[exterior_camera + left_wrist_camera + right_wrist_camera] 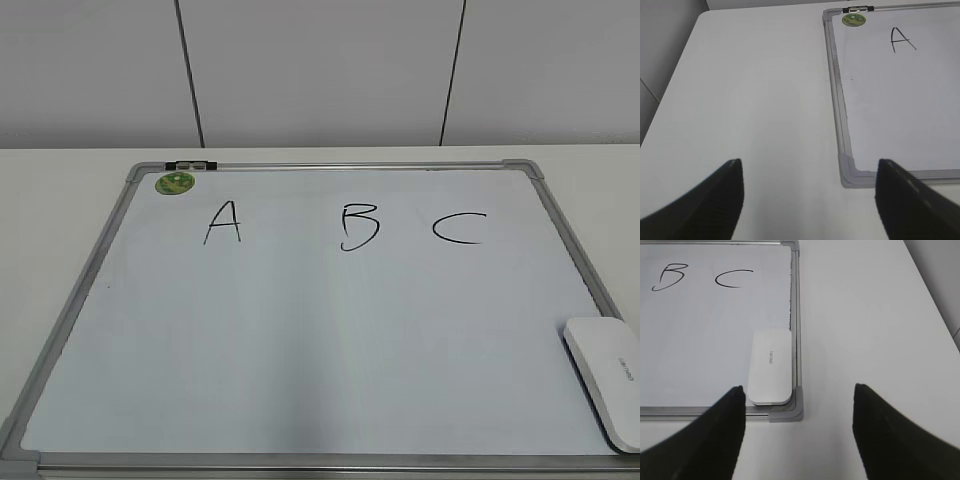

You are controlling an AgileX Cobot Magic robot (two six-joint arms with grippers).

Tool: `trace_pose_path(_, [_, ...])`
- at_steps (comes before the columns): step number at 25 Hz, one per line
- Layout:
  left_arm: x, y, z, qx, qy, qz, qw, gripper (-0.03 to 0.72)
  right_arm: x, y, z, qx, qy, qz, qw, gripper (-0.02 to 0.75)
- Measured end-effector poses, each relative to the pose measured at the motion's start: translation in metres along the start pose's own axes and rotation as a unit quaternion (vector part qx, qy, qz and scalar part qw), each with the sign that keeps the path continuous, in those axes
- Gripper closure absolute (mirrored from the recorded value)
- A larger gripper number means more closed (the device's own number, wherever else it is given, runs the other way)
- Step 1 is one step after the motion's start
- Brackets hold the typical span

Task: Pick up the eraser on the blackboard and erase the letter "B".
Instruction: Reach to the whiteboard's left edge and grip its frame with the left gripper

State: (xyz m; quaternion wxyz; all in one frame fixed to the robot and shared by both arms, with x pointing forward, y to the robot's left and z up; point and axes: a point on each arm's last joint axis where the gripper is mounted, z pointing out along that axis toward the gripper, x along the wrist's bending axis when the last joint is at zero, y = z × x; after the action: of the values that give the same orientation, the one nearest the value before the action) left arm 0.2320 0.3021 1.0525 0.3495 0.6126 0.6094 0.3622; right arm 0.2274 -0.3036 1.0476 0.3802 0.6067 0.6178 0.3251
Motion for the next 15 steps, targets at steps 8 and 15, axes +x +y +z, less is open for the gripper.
trace_pose_path(8, [-0.001, 0.004, -0.004, -0.004, -0.004, -0.002, 1.0, 0.09, 0.0, 0.0, 0.0, 0.0, 0.0, 0.0, 1.0, 0.217])
trace_pose_path(15, [-0.001, 0.042, -0.009, 0.012, -0.012, -0.003, 1.0, 0.09, 0.0, 0.0, 0.0, 0.0, 0.0, 0.0, 1.0, 0.217])
